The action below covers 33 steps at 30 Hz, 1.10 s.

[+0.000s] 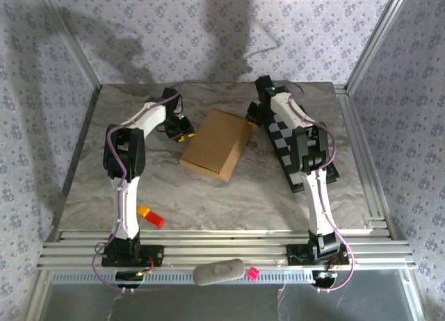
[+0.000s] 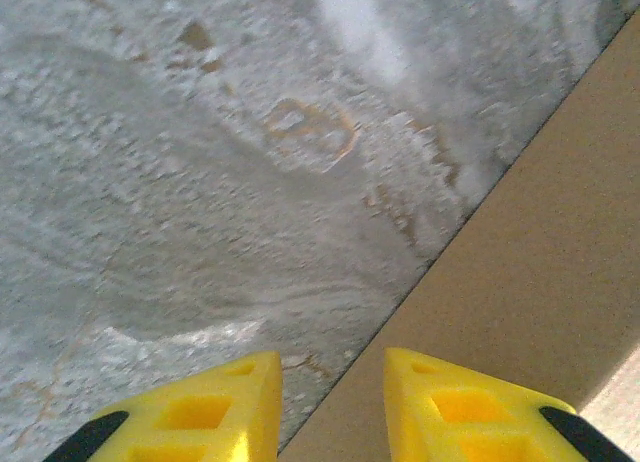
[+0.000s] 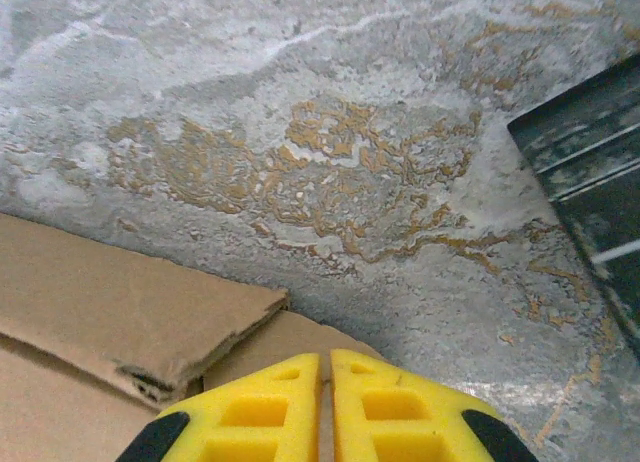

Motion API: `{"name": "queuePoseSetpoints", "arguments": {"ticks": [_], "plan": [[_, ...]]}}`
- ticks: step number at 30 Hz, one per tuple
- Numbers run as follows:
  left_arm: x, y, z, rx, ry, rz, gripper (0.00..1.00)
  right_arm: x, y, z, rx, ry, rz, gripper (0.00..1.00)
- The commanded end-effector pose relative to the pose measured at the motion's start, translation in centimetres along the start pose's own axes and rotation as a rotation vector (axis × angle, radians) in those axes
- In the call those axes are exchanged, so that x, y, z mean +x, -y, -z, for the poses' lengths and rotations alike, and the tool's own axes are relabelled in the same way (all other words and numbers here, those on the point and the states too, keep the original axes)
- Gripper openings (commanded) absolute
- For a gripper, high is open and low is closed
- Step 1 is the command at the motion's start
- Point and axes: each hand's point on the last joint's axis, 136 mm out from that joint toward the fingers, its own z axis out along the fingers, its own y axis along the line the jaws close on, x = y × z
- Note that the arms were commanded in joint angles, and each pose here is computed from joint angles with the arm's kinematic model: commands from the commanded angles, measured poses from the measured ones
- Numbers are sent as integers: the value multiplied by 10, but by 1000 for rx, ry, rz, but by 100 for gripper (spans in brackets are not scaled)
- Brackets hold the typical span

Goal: Fold the paper box

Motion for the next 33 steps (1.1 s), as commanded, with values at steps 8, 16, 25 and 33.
{"name": "queuePoseSetpoints", "arguments": {"ticks": [8, 16, 25, 33], "plan": [[11, 17, 2, 32, -12, -19, 32, 8, 13, 14, 20, -11, -7, 12], [14, 13, 1, 27, -16, -15, 32, 10, 38, 45, 29, 48, -59, 13], [12, 16, -2, 35, -24, -20, 32, 34, 24, 12, -59, -46, -67, 12], [17, 27, -15, 52, -58, -42, 32, 35, -22, -15, -186, -122, -57, 10]]}}
